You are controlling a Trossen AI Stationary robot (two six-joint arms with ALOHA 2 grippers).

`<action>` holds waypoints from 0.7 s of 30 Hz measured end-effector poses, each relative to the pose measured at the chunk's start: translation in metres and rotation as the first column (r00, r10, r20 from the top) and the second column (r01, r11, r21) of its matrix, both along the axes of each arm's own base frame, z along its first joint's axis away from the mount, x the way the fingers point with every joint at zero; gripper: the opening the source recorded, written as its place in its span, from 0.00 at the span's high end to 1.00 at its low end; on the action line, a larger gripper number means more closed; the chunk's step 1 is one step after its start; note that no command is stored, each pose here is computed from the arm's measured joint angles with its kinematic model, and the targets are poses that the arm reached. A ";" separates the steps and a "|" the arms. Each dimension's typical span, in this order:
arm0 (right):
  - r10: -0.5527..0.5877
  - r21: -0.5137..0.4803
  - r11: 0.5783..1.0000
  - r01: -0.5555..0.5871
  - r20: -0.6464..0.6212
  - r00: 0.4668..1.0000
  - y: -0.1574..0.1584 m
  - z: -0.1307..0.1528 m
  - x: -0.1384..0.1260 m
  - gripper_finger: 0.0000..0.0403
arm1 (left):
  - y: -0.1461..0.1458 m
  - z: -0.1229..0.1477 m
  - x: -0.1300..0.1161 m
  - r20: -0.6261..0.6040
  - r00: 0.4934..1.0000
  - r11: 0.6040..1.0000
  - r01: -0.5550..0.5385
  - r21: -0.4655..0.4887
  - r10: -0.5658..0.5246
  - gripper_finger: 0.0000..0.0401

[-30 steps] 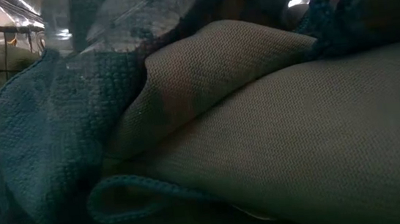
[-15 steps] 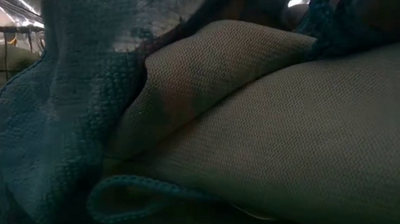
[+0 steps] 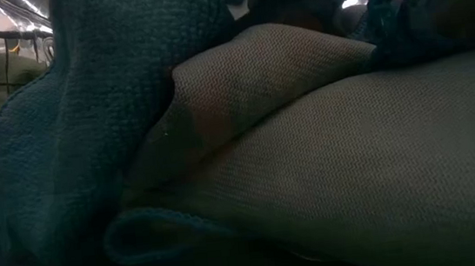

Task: Sort microfiber towel by color & place in baskets
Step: Put the blue towel into the transparent bin

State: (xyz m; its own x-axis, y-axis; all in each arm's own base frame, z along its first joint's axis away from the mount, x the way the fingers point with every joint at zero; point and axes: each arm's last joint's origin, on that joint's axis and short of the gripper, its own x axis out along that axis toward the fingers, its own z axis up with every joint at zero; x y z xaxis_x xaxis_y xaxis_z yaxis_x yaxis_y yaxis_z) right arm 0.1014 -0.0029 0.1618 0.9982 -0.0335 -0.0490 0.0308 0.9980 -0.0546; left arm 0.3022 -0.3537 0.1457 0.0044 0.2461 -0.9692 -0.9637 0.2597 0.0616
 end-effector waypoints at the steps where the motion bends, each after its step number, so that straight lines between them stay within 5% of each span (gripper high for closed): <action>1: 0.000 0.000 1.000 0.000 0.000 1.000 0.000 0.000 0.000 0.56 | 0.000 -0.001 0.000 -0.001 1.000 1.000 0.001 0.002 -0.001 0.66; 12: 0.000 0.000 1.000 0.000 0.000 1.000 0.000 0.000 0.000 0.56 | -0.001 -0.003 0.001 -0.024 0.997 0.998 0.067 -0.001 -0.067 0.97; 21: 0.000 0.000 1.000 0.000 0.000 1.000 0.000 0.000 0.000 0.56 | -0.003 0.013 0.004 0.022 0.996 0.996 0.086 0.003 -0.086 0.99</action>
